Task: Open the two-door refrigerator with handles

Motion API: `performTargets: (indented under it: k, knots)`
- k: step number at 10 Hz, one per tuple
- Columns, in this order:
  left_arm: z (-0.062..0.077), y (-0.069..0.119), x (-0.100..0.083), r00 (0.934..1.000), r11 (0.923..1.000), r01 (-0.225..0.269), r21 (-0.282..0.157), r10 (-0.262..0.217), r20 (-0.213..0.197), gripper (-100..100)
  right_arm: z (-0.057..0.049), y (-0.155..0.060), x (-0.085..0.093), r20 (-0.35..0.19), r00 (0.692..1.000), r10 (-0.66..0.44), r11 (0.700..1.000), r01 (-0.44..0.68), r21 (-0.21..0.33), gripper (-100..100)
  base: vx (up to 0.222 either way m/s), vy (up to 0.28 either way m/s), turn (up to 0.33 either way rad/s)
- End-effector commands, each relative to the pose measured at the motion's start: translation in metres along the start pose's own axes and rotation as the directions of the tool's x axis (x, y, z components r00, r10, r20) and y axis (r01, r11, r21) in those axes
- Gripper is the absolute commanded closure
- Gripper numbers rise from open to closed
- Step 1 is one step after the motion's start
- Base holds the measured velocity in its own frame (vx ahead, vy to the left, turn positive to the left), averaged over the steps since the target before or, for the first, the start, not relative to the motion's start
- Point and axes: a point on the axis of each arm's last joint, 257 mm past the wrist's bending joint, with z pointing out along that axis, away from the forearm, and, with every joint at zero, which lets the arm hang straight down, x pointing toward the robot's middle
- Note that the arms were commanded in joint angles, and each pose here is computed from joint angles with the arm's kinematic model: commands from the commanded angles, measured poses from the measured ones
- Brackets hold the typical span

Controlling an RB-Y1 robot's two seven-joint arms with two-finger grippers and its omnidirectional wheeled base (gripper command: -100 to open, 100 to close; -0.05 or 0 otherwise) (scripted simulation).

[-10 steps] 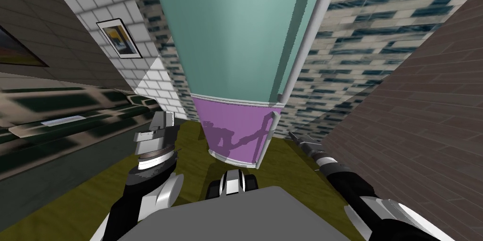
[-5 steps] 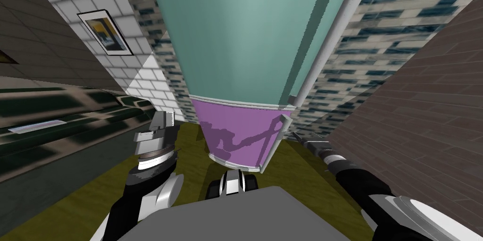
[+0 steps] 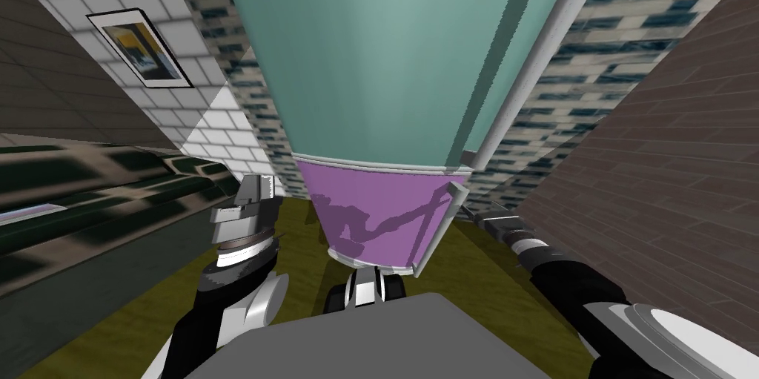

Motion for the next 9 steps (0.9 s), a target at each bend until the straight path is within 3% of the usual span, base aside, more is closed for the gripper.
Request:
performTargets:
  k: [1, 6, 7, 8, 9]
  knots:
    - [0.000, 0.000, 0.000, 1.0000, 1.0000, 0.000, 0.000, 0.000, 0.000, 0, -0.002, 0.014, -0.025, 0.040, 0.999, -0.020, 0.999, 0.022, -0.032, -100, 0.016, 0.021, 0.005]
    - [0.000, 0.000, 0.000, 1.0000, 1.0000, 0.000, 0.000, 0.000, 0.000, 0, -0.002, 0.015, -0.028, 0.044, 0.999, -0.024, 0.999, 0.026, -0.034, -100, 0.041, 0.011, 0.011]
    - [0.000, 0.000, 0.000, 1.0000, 1.0000, 0.000, 0.000, 0.000, 0.000, 0, -0.002, 0.015, -0.028, 0.044, 0.999, -0.024, 0.999, 0.025, -0.033, 100, 0.000, 0.000, 0.000]
    - [0.000, 0.000, 0.000, 1.0000, 1.0000, 0.000, 0.000, 0.000, 0.000, 0, -0.006, -0.003, -0.021, 0.018, 1.000, -0.018, 1.000, 0.018, 0.021, 100, -0.098, 0.262, -0.103]
    - [0.000, 0.000, 0.000, 1.0000, 1.0000, 0.000, 0.000, 0.000, 0.000, 0, -0.006, -0.003, -0.021, 0.018, 1.000, -0.018, 1.000, 0.018, 0.021, 100, -0.144, 0.302, -0.128]
